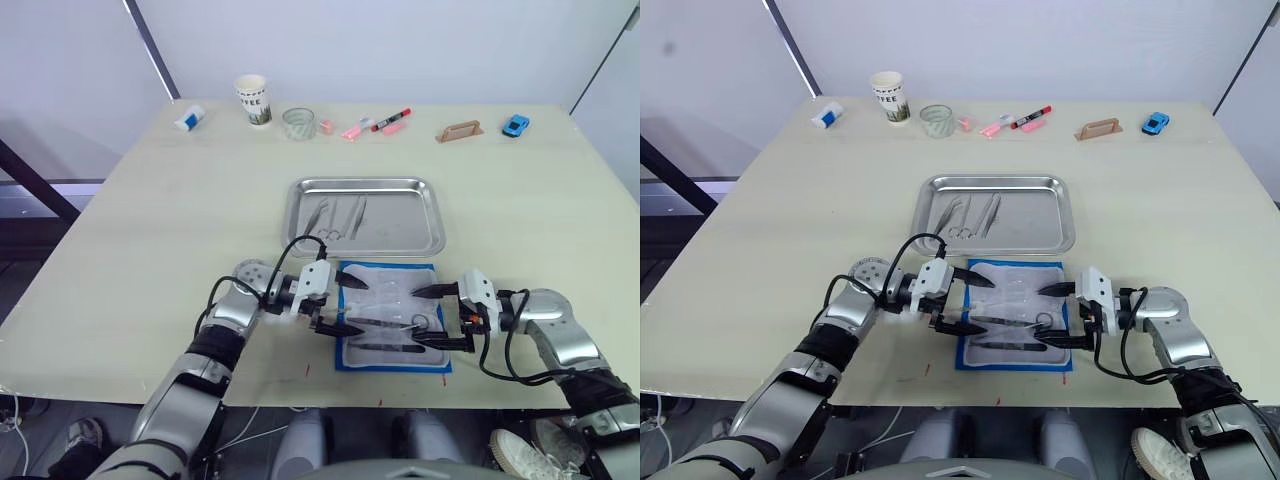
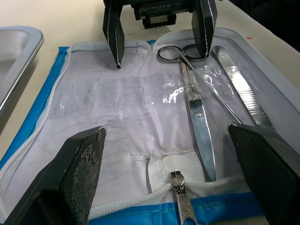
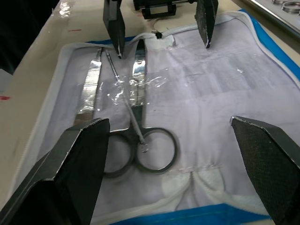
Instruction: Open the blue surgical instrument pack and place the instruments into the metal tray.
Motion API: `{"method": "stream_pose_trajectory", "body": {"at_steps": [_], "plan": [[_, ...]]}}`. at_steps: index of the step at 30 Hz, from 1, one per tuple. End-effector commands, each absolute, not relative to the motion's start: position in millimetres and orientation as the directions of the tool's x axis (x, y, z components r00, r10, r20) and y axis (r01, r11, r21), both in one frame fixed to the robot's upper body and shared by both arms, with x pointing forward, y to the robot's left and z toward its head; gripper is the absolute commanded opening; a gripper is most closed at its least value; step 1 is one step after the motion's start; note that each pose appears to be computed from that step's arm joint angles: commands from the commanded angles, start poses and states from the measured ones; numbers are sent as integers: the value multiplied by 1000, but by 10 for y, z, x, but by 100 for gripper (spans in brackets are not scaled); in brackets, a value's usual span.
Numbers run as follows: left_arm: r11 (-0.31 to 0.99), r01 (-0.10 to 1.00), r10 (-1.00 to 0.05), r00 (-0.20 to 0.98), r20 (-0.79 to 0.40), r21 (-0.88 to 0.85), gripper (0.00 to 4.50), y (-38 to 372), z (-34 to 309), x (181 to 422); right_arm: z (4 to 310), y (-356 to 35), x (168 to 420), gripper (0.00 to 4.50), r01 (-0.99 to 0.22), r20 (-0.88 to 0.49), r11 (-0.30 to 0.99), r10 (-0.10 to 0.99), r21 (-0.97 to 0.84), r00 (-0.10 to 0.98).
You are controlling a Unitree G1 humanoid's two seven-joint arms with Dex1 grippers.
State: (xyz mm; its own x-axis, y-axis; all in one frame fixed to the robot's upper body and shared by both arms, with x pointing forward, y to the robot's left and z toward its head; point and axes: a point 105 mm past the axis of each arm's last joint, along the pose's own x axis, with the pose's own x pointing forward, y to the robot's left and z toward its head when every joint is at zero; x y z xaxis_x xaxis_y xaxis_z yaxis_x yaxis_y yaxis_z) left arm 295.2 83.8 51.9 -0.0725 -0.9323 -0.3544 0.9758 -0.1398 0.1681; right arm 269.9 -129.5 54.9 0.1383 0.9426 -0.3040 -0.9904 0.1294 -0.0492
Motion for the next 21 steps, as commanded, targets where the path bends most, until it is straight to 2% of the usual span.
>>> {"method": "stream_pose_trajectory", "body": {"at_steps": [1, 6, 12, 16, 21], "plan": [[-130, 991, -894, -110, -435, 18, 443, 973, 86, 2801, 672, -1367, 2700, 450, -985, -284, 165, 943, -52, 173], [-140, 990, -897, -119, -426, 19, 443, 964, 65, 2790, 865, -1432, 2701, 450, -978, -243, 203, 948, -41, 207], [-158, 987, -896, -133, -423, 24, 443, 958, 26, 2770, 1238, -1579, 2539, 450, -962, -240, 255, 932, -100, 272], [-161, 986, -901, -131, -413, 38, 443, 933, 51, 2778, 1351, -1603, 2494, 450, -935, -280, 323, 893, -147, 353], [-163, 985, -903, -129, -411, 48, 443, 934, 89, 2797, 1417, -1461, 2487, 450, -919, -304, 346, 869, -190, 390]]}}
